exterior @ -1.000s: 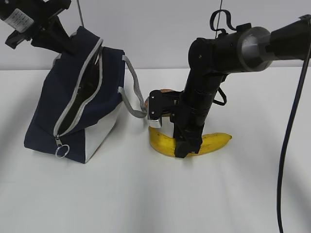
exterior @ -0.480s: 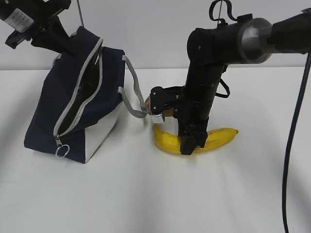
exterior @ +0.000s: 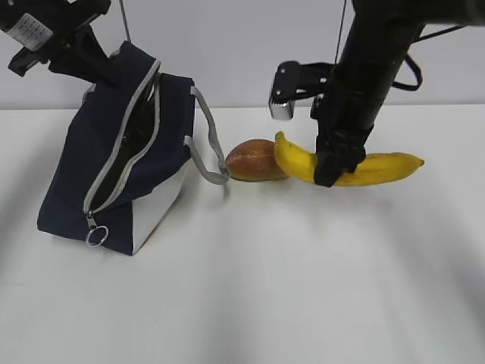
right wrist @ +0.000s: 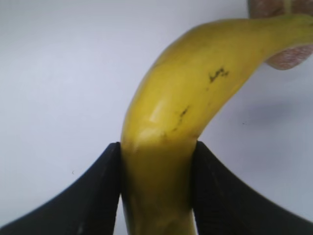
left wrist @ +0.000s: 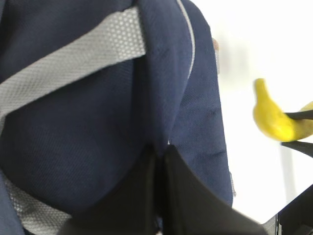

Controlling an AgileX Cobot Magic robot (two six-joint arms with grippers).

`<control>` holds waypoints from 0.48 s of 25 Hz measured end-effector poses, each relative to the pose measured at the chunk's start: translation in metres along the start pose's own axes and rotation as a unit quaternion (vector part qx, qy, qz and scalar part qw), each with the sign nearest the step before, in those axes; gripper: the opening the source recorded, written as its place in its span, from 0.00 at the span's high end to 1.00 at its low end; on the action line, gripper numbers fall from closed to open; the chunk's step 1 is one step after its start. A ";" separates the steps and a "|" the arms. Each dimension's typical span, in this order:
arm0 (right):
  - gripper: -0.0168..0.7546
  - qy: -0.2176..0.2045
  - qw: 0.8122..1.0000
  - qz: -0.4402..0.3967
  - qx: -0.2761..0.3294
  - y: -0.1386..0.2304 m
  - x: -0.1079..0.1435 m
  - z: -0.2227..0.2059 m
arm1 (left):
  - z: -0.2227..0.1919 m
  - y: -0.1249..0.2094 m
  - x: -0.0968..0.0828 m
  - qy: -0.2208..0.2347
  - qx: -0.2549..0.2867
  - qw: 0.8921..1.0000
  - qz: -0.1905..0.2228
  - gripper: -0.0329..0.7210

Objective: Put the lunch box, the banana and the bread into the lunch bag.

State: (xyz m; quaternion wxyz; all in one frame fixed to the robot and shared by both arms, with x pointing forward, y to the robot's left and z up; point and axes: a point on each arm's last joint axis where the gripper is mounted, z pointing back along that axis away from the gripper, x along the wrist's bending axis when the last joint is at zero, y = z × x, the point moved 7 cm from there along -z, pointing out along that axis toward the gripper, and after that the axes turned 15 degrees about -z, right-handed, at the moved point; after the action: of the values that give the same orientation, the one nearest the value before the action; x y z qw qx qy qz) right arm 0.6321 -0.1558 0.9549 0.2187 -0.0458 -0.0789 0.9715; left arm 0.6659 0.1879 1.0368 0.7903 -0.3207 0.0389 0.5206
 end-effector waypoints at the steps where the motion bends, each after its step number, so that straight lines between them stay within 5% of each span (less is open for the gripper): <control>1: 0.58 0.005 1.000 -0.012 -0.012 -0.002 0.001 0.010 | 0.000 0.000 -0.001 0.002 -0.001 1.000 0.001 0.96; 6: 0.58 -0.016 0.993 -0.075 -0.089 -0.019 0.018 0.045 | 0.000 -0.001 -0.001 0.004 -0.002 1.000 0.001 0.96; 12: 0.58 -0.121 0.958 -0.159 -0.207 -0.059 0.043 0.066 | 0.000 -0.001 -0.002 0.007 -0.003 1.000 0.003 0.96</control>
State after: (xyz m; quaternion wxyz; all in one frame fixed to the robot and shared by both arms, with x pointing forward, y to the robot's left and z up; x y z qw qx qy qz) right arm 0.6098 -0.0929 1.0274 0.3446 0.0405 -0.3104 0.8850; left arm 0.6658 0.1858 1.0382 0.7876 -0.3267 0.0434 0.5207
